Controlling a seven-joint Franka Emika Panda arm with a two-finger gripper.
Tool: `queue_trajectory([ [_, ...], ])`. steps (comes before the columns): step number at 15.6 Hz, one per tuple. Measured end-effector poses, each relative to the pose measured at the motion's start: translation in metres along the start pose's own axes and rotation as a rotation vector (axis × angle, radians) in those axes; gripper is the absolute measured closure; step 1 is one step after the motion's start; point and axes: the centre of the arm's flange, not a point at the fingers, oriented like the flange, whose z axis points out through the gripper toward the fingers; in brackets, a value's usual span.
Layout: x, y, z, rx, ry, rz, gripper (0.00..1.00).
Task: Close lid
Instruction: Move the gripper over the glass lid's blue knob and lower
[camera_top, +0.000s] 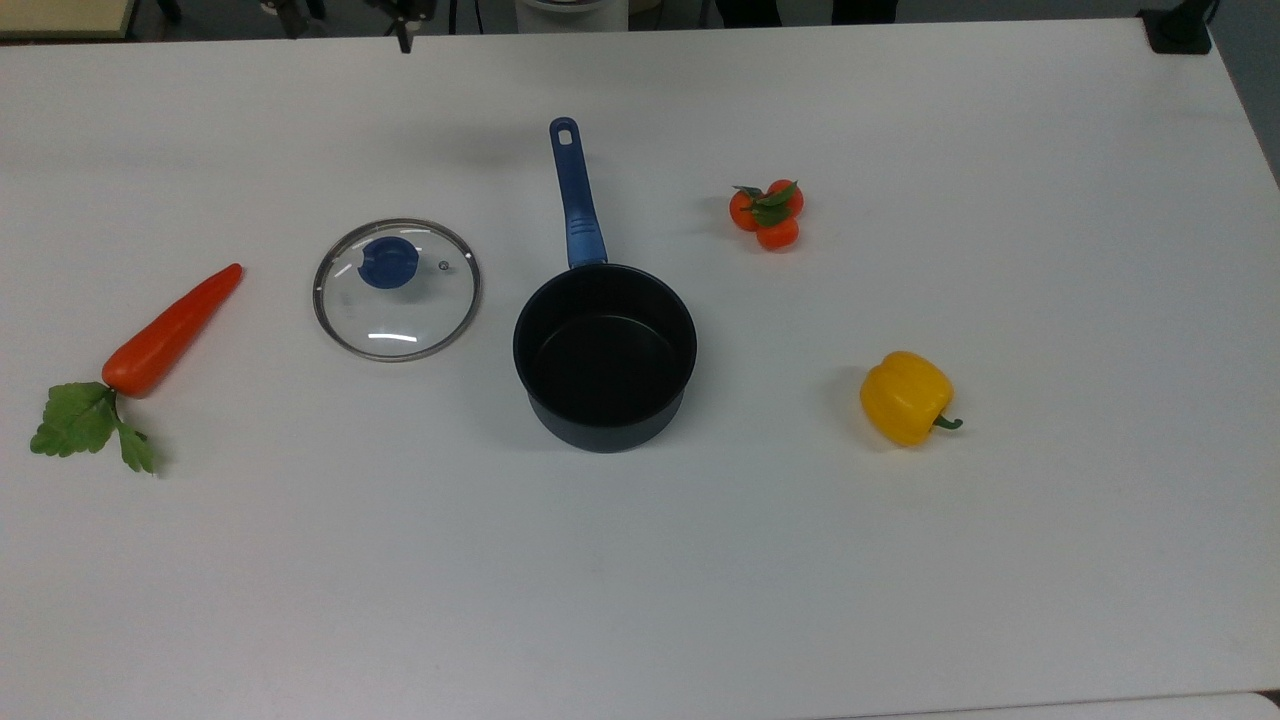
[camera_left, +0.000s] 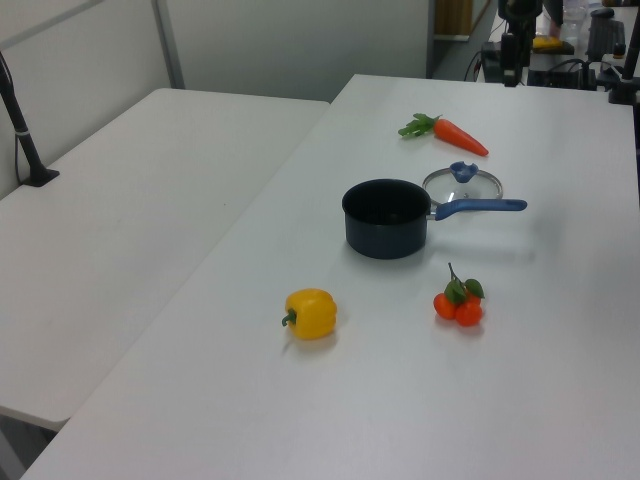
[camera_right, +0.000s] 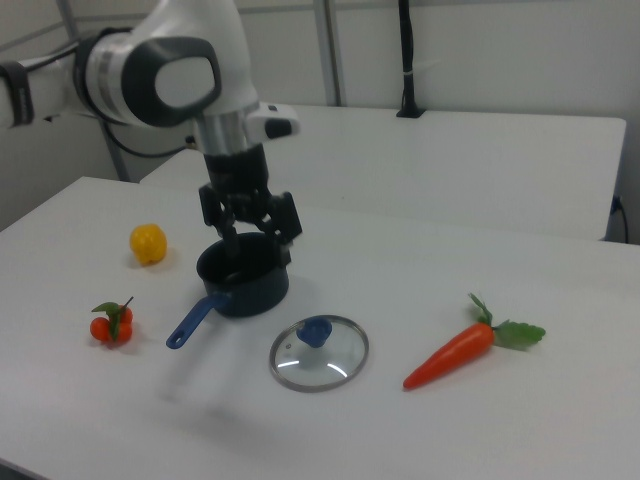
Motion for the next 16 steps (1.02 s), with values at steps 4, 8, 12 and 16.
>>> queue_trajectory([
  [4,0.004,0.011,0.046,0.001,0.018,-0.016,0.0],
  [8,0.011,0.005,0.092,-0.005,0.078,-0.03,0.0],
  [12,0.02,0.001,0.133,-0.014,0.163,-0.038,0.0],
  [16,0.033,-0.002,0.167,-0.019,0.219,-0.044,0.0],
])
